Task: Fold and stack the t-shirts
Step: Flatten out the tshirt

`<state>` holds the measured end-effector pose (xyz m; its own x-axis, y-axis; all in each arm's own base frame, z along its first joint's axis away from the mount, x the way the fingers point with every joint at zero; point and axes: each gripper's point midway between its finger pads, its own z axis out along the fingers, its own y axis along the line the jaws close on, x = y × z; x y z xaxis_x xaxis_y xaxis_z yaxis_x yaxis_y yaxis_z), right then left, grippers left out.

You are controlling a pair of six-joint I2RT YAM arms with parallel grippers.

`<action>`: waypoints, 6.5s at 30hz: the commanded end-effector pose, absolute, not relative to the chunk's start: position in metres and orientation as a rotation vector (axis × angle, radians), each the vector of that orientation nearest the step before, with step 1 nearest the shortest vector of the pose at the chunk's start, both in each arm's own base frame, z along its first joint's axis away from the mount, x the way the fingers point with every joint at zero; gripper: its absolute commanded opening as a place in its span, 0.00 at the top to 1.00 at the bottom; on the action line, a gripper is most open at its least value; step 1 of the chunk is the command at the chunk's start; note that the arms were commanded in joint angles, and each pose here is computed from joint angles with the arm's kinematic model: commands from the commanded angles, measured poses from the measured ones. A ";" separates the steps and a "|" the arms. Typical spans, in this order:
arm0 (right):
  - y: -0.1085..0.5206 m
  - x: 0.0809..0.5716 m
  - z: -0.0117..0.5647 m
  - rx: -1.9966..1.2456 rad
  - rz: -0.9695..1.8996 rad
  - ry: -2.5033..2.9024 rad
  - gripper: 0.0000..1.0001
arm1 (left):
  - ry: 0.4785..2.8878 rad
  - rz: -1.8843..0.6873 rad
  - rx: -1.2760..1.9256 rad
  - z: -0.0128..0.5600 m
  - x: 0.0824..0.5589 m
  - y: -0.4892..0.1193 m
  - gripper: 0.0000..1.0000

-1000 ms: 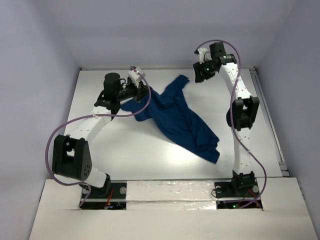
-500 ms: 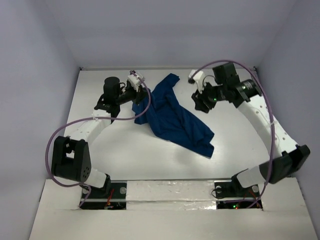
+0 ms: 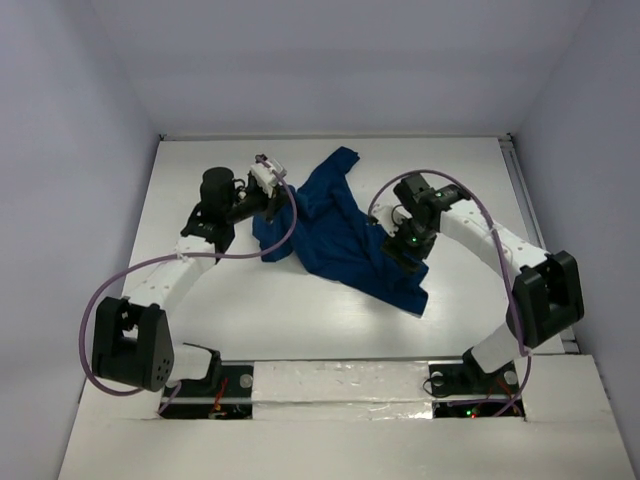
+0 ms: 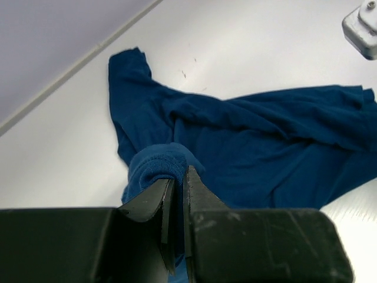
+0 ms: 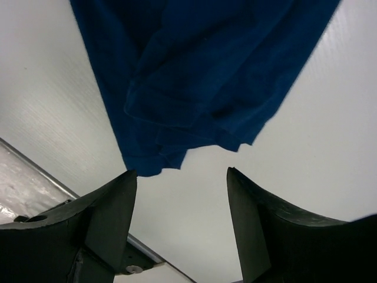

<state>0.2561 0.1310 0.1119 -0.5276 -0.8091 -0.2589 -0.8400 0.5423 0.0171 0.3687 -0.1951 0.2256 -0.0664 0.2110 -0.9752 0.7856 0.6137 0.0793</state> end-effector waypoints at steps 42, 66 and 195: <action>0.177 0.270 0.105 -1.339 0.023 2.518 1.00 | 1.885 -0.437 1.079 0.137 0.267 -0.135 1.00; 0.148 0.253 0.138 -1.234 0.093 2.465 1.00 | 1.683 -0.332 0.717 0.267 0.440 -0.154 0.03; 0.036 0.538 0.194 -0.466 -0.617 2.300 0.67 | 1.942 -0.163 0.647 0.159 0.613 -0.196 0.11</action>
